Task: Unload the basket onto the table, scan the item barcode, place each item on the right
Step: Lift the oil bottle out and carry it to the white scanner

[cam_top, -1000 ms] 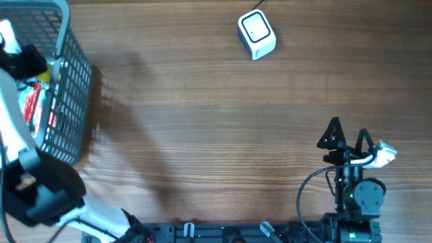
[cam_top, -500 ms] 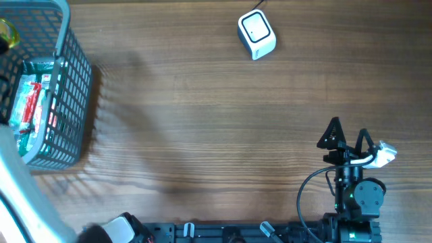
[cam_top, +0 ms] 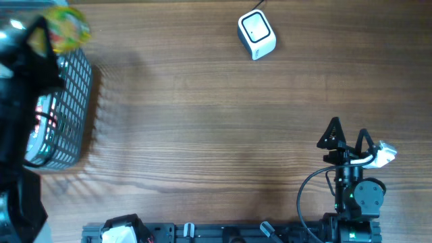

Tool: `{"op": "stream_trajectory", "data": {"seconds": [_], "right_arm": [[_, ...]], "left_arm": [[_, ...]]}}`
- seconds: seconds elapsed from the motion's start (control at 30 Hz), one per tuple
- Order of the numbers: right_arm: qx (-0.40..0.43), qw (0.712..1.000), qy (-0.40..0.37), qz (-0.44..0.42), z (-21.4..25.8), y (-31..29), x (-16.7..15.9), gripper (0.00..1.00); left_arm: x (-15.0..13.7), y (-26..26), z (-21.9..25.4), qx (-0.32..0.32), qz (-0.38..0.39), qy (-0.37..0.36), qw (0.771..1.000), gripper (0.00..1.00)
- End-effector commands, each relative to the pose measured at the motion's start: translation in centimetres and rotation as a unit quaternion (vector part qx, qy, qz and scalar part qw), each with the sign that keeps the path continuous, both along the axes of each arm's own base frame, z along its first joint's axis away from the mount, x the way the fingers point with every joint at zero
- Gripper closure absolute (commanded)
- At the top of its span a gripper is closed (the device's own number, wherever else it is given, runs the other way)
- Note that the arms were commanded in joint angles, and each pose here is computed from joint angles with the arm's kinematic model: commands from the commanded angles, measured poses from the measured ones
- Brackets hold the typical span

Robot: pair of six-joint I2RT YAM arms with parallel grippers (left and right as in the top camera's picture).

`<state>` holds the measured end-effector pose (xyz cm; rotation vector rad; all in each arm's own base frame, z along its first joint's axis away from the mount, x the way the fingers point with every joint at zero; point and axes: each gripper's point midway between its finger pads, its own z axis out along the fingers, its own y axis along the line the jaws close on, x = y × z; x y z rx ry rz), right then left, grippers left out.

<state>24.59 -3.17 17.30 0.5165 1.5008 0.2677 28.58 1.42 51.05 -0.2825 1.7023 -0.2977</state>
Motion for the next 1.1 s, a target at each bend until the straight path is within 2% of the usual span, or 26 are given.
{"op": "stream_trajectory", "data": {"seconds": [0.0, 0.17, 0.37, 0.6, 0.7, 0.73, 0.8, 0.83, 1.07], "right_arm": [[-0.002, 1.0, 0.0, 0.006, 0.0, 0.2, 0.0, 0.0], [-0.002, 1.0, 0.0, 0.007, 0.0, 0.2, 0.0, 0.0], [-0.002, 1.0, 0.0, 0.007, 0.0, 0.2, 0.0, 0.0], [-0.002, 1.0, 0.0, 0.007, 0.0, 0.2, 0.0, 0.0], [-0.002, 1.0, 0.0, 0.007, 0.0, 0.2, 0.0, 0.0], [-0.002, 1.0, 0.0, 0.007, 0.0, 0.2, 0.0, 0.0], [-0.002, 1.0, 0.0, 0.006, 0.0, 0.2, 0.0, 0.0], [-0.002, 1.0, 0.0, 0.006, 0.0, 0.2, 0.0, 0.0], [-0.002, 1.0, 0.0, 0.007, 0.0, 0.2, 0.0, 0.0]], "left_arm": [[1.3, -4.0, -2.5, -0.012, -0.071, 0.052, 0.996, 0.76], [3.6, -7.1, -7.8, 0.005, -0.094, 0.152, 0.984, 0.78], [5.7, -12.7, -15.2, 0.016, -0.114, 0.28, 0.953, 0.75], [6.7, -19.2, -22.6, 0.049, -0.111, 0.368, 0.922, 0.76], [6.6, -21.8, -25.1, 0.056, -0.117, 0.393, 0.91, 0.77], [6.8, -22.6, -25.9, 0.062, -0.117, 0.397, 0.908, 0.82], [6.8, -24.1, -27.4, 0.066, -0.12, 0.409, 0.902, 0.83], [7.0, -24.9, -28.2, 0.072, -0.124, 0.411, 0.9, 0.87], [8.5, -27.6, -31.0, 0.086, -0.107, 0.402, 0.906, 0.87]]}}
